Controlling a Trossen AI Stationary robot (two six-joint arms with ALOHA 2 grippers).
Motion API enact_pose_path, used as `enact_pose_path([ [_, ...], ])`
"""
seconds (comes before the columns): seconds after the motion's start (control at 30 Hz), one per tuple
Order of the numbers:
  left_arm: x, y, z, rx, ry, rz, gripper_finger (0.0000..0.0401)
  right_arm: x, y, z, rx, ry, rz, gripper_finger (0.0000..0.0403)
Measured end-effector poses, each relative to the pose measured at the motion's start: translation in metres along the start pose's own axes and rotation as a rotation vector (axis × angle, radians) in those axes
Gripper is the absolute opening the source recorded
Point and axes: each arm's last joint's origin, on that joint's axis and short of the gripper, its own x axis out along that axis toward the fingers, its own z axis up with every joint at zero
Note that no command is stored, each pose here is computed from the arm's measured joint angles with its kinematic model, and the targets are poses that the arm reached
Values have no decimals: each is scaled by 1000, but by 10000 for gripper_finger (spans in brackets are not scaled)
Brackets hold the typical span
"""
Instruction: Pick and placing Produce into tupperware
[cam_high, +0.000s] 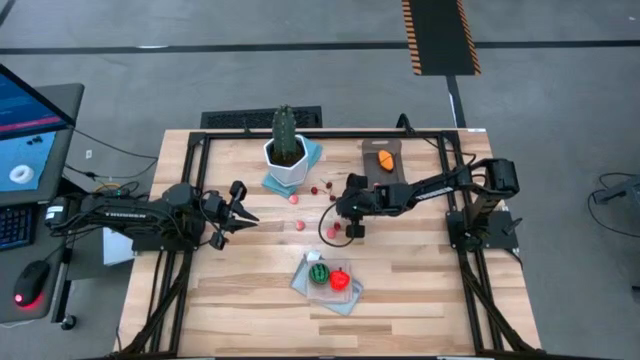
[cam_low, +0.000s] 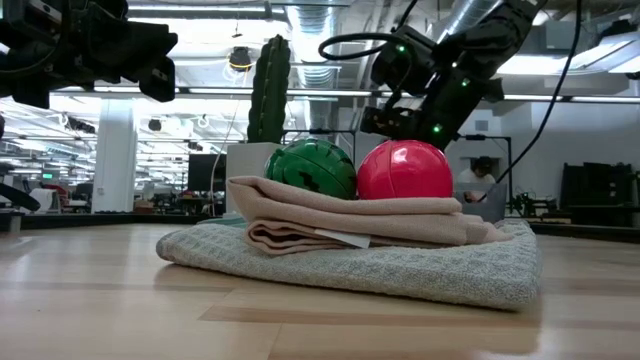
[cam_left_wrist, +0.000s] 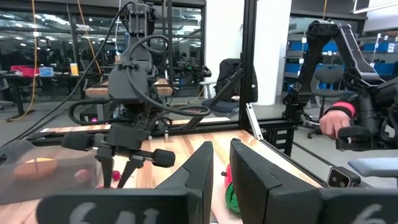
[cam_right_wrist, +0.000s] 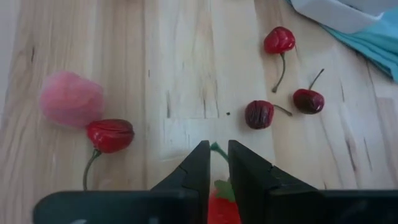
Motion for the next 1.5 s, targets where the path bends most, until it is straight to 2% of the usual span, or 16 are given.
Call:
enact_pose_path([
  [0.17, 0, 0, 0, -1, 0, -1, 45, 0, -1, 0, 13, -2, 1, 21],
  [0.23, 0, 0, 0, -1, 0, -2, 45, 0, -1, 0, 17, -3, 1, 13],
  [0.4, 0, 0, 0, -1, 1, -2, 45, 0, -5, 2, 77, -18, -10, 21],
  [0.6, 0, 0, 0, -2, 3, -3, 45, -4, -9, 16, 76, -49, -14, 14],
  [0.77, 0, 0, -1, -7, 13, -8, 45, -7, -13, 18, 125, 1, -14, 24],
  [1.0, 0, -1, -1, -14, 15, -29, 45, -4, -29, 13, 320, 35, -41, 94],
  [1.23, 0, -1, -1, -15, 16, -29, 45, -3, -38, 8, 495, 51, -54, 201],
  [1.33, 0, -1, -1, -15, 16, -29, 45, -3, -37, 8, 522, 56, -20, 242],
  [1.5, 0, -1, -1, -16, 15, -29, 45, -3, -37, 9, 605, 56, 16, 263],
])
